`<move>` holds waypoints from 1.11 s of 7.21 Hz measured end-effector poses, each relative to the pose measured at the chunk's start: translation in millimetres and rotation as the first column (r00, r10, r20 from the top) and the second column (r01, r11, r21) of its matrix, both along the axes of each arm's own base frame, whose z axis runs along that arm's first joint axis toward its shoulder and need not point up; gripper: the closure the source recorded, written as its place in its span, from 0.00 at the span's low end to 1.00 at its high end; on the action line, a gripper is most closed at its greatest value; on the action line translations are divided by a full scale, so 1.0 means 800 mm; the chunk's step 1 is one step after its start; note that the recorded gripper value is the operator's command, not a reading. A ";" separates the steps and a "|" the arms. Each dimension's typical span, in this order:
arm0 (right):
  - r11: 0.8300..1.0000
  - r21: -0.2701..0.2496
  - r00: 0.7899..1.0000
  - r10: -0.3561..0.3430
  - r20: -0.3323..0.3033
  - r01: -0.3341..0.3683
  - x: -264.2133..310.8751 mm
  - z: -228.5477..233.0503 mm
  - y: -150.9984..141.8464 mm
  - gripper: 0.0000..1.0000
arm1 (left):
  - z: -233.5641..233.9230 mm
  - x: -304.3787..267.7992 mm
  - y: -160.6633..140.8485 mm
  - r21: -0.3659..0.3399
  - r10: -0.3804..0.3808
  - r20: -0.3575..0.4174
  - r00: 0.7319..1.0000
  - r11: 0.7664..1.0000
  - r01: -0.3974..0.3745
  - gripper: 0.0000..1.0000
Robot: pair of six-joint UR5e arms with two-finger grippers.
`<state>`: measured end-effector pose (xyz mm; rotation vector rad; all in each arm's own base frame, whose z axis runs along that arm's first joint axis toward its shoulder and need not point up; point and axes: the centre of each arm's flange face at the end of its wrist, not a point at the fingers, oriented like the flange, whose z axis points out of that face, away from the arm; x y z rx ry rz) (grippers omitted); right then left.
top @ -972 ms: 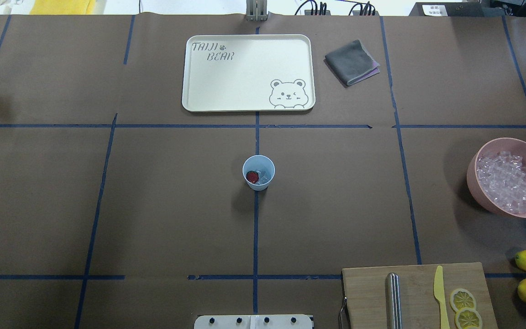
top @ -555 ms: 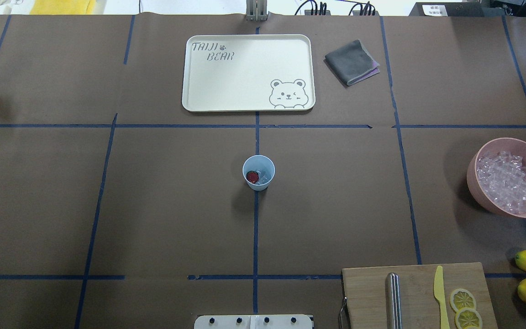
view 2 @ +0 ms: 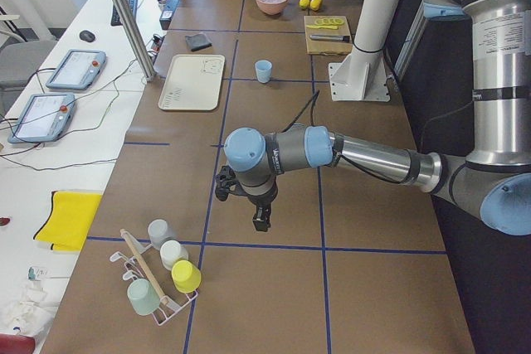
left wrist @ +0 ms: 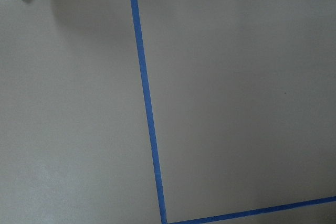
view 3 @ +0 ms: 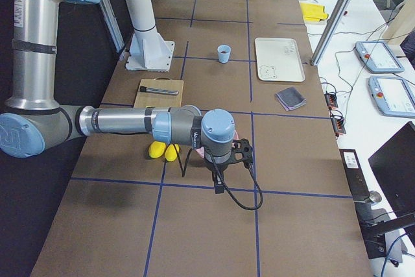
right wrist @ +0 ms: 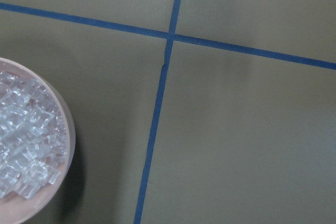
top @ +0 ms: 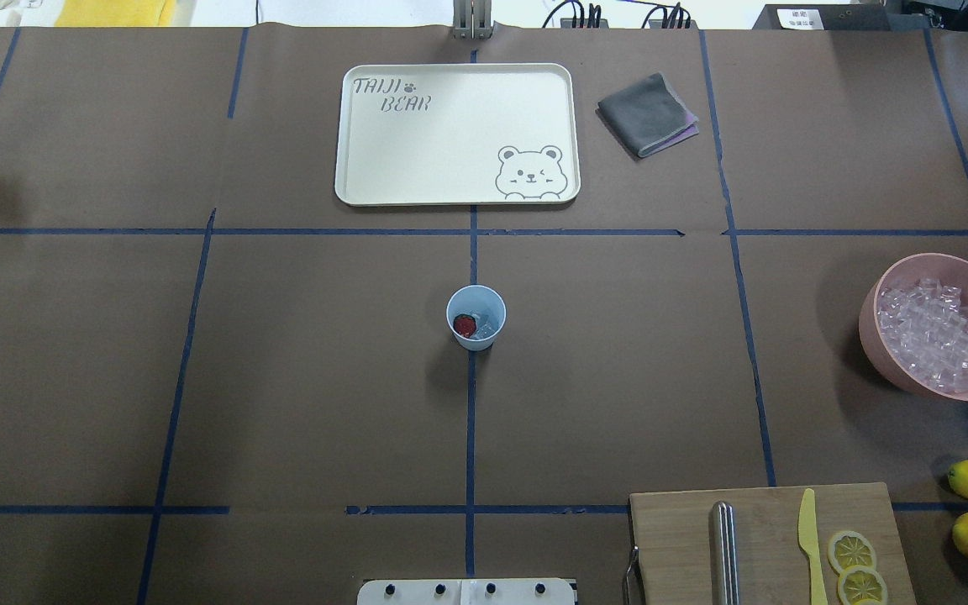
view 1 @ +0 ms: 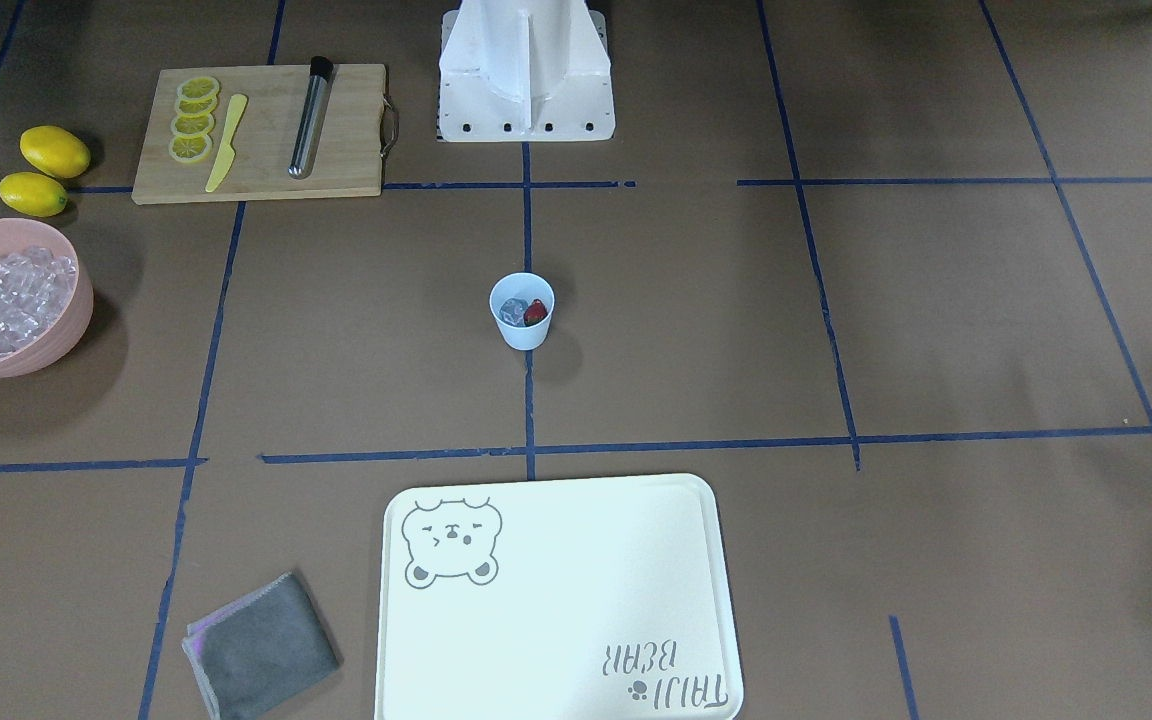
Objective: Put ice and strawberries in cup
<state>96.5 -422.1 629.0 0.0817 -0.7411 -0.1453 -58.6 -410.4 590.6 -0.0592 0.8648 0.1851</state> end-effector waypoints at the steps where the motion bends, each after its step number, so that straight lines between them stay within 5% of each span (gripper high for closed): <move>1: 1.000 -0.007 1.000 0.004 0.001 -0.004 0.000 0.002 -0.003 0.00 | 0.000 0.000 0.003 0.017 0.000 -0.001 1.000 1.000 0.000 0.00; 3: 1.000 0.006 1.000 0.008 -0.001 -0.008 0.001 -0.006 -0.021 0.00 | -0.017 -0.003 0.010 0.097 -0.009 0.004 1.000 0.995 0.008 0.00; 8: 1.000 -0.012 0.999 -0.017 -0.029 0.017 -0.009 0.003 -0.021 0.00 | 0.013 -0.005 -0.008 0.073 -0.066 0.013 0.998 0.995 0.065 0.00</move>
